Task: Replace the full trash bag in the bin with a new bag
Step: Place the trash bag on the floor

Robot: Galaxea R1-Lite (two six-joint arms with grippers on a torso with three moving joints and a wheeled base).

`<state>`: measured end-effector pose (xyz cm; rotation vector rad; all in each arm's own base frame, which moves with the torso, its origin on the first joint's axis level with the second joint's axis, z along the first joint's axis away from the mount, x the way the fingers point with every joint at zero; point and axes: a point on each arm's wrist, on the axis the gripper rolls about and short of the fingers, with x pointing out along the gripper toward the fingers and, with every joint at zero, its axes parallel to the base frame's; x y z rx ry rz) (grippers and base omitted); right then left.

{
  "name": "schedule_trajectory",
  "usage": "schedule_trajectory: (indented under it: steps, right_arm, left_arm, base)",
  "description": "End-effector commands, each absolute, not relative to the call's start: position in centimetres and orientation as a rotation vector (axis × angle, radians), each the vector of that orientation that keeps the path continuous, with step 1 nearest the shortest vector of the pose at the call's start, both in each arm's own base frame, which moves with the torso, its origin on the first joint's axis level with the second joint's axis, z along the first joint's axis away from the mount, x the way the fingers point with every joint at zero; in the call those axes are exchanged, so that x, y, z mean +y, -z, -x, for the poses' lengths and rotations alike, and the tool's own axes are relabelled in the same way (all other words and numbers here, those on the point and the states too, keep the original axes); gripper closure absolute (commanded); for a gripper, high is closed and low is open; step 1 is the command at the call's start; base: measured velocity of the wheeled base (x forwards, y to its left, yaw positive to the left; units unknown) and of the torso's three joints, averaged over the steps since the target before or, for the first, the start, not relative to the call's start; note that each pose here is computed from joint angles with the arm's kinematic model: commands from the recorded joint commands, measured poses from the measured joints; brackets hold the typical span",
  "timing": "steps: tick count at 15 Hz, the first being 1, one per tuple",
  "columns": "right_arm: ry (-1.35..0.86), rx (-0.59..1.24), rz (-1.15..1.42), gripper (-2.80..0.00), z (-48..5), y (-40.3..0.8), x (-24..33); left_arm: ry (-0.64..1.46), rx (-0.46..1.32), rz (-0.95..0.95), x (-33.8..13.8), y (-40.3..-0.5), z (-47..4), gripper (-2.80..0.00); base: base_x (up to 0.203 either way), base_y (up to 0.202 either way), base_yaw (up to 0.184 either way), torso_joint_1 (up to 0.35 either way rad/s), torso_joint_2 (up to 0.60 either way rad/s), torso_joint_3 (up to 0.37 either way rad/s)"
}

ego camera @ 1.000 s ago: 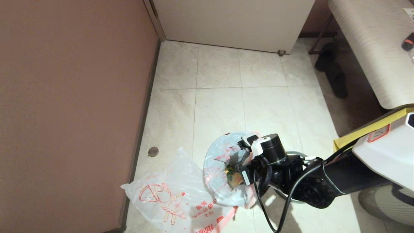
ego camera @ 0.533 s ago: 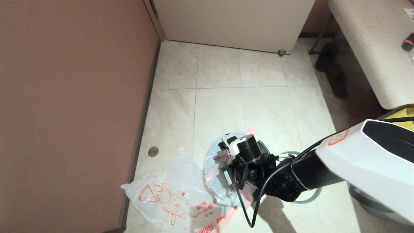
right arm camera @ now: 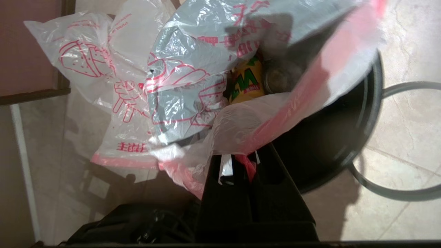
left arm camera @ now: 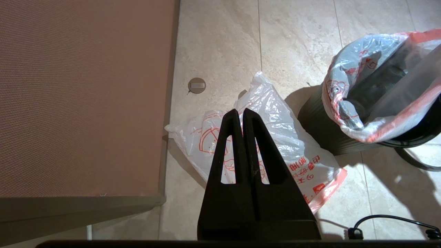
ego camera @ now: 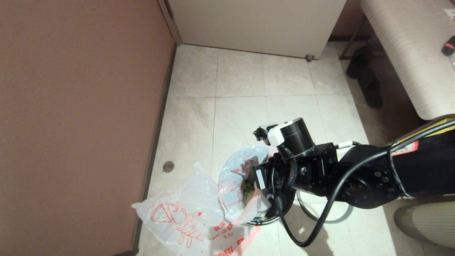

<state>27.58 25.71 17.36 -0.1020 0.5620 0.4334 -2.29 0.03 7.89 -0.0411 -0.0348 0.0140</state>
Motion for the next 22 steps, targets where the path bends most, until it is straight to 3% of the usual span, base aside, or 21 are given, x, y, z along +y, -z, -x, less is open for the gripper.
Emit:
schedule_trajectory:
  steps: [1, 8, 17, 22]
  right_arm:
    - [-0.46, 0.52, 0.062, 0.0, -25.7, -21.1, 24.0]
    - [-0.496, 0.476, 0.061, 0.0, -22.9, -25.6, 21.5]
    - [-0.551, 0.266, -0.017, 0.0, -15.5, -34.0, 14.9]
    - [-0.479, 0.093, -0.113, 0.0, -14.0, -39.7, 11.3]
  left_arm:
    - [-0.015, -0.034, 0.042, 0.0, -7.9, 2.3, 0.0]
    - [-0.015, -0.035, 0.042, 0.0, -7.9, 2.3, 0.0]
    - [-0.015, -0.034, 0.042, 0.0, -7.9, 2.3, 0.0]
    - [-0.015, -0.034, 0.042, 0.0, -7.9, 2.3, 0.0]
  base:
    - [0.0, 0.0, 0.0, 0.0, 0.0, 0.0]
    - [0.0, 0.0, 0.0, 0.0, 0.0, 0.0]
    - [0.0, 0.0, 0.0, 0.0, 0.0, 0.0]
    - [0.0, 0.0, 0.0, 0.0, 0.0, 0.0]
